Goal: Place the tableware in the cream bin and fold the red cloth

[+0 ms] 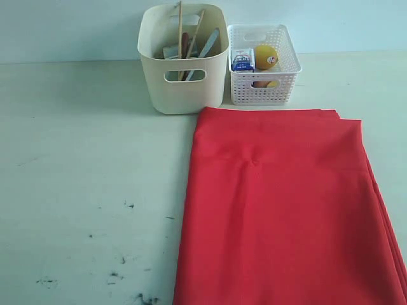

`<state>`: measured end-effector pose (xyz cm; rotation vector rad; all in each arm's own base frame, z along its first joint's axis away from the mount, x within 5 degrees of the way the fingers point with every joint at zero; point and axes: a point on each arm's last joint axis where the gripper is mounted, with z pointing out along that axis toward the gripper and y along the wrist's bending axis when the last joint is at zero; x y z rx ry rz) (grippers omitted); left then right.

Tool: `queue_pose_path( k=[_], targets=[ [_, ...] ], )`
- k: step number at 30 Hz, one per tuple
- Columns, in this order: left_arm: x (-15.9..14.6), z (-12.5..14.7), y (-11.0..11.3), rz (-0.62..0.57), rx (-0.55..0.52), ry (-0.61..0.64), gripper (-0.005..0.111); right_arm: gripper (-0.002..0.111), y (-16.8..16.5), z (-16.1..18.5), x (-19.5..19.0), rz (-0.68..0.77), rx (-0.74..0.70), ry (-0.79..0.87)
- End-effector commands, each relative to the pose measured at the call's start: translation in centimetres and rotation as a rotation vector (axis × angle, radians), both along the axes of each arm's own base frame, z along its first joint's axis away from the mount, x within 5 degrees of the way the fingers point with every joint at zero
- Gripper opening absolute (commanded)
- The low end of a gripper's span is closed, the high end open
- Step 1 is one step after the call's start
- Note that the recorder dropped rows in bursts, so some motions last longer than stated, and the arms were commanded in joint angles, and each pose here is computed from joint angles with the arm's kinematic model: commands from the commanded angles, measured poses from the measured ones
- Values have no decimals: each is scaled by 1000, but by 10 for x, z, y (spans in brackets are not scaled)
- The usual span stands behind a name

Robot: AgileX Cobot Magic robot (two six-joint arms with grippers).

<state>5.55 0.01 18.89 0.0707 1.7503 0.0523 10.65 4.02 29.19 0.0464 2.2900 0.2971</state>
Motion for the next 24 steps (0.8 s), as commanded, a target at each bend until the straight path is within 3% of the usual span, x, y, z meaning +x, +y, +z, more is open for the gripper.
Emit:
queue_pose_path(
  k=[1,8,13,19,24],
  targets=[
    [0,1,0,7,-16,-8,3,0,29,-34,22,166,-28,194],
    [0,1,0,7,-16,-8,3,0,63,-105,78,180,-103,391],
    [0,1,0,7,-16,-8,3,0,74,-168,96,162,-172,559],
    [0,1,0,7,-16,-8,3,0,70,-210,98,127,-245,683],
    [0,1,0,7,-16,-8,3,0,46,-224,101,6,-273,747]
  ],
)
